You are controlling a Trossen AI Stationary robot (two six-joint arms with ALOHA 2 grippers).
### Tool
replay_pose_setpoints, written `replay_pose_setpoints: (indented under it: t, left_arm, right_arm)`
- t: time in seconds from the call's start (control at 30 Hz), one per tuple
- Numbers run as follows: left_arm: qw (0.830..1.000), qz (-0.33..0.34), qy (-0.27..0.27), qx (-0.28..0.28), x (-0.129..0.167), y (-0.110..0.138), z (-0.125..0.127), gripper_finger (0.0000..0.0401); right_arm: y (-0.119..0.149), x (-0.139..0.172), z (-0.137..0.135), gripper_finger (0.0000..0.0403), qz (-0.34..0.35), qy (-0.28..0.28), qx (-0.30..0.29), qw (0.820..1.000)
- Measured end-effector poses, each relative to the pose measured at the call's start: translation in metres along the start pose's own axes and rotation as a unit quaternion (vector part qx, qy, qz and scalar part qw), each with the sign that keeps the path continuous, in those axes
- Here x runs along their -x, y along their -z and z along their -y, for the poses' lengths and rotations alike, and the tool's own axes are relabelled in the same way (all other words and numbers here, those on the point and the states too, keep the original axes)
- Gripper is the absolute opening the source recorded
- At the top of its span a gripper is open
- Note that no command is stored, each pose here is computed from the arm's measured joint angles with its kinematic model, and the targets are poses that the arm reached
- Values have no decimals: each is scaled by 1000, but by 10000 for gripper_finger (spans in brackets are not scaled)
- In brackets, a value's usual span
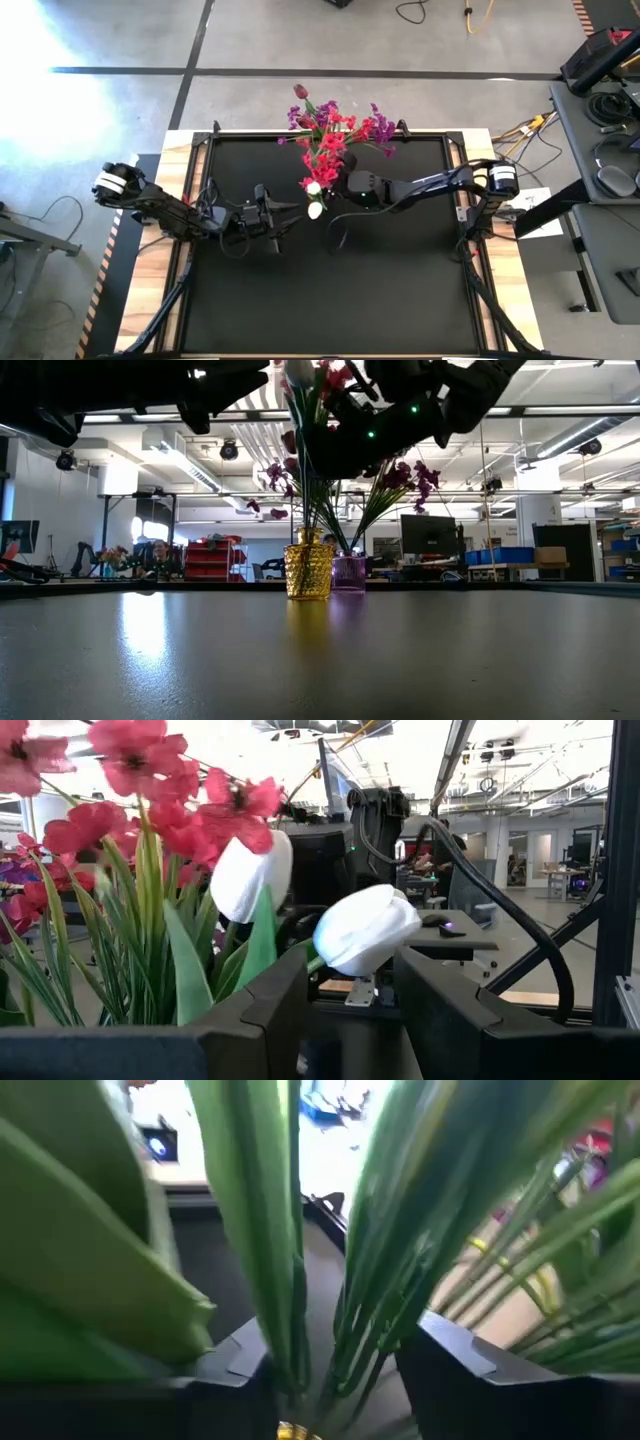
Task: Sort flowers into vase by color
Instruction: Put the red flowers into the yellow vase
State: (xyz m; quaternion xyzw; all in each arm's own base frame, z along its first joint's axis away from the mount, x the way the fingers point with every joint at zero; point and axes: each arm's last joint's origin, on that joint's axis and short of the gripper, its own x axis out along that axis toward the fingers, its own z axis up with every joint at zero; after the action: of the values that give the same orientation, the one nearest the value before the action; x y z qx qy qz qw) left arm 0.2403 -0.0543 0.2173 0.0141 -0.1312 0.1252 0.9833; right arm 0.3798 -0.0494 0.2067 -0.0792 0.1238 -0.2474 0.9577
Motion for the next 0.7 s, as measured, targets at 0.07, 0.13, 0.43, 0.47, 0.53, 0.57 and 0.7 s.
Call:
replay_pose_setpoints:
  t: [0.07,0.13,0.43,0.47,0.53,0.57,0.7]
  left_arm:
    - [1000,0,0,0,0,0,0,136]
    - [1000,0,0,0,0,0,0,136]
    - [1000,-1,0,1,0,0,0,136]
    - [1000,-4,1,-1,0,1,0,136]
    - [1000,-9,1,-3,0,2,0,136]
    - [1000,-10,1,-4,0,2,0,136]
    - [1000,-10,1,-4,0,2,0,136]
  right_arm:
    - [-2,-2,0,173,-22,10,9,1000]
    - [-4,-3,0,194,-42,8,15,999]
    - [-14,9,4,258,-81,-25,31,996]
    - [-14,12,5,259,-81,-25,31,996]
    - [-12,19,8,256,-80,-25,29,996]
    - [-9,23,10,253,-82,-26,30,996]
    - [-5,39,12,241,-83,-32,28,996]
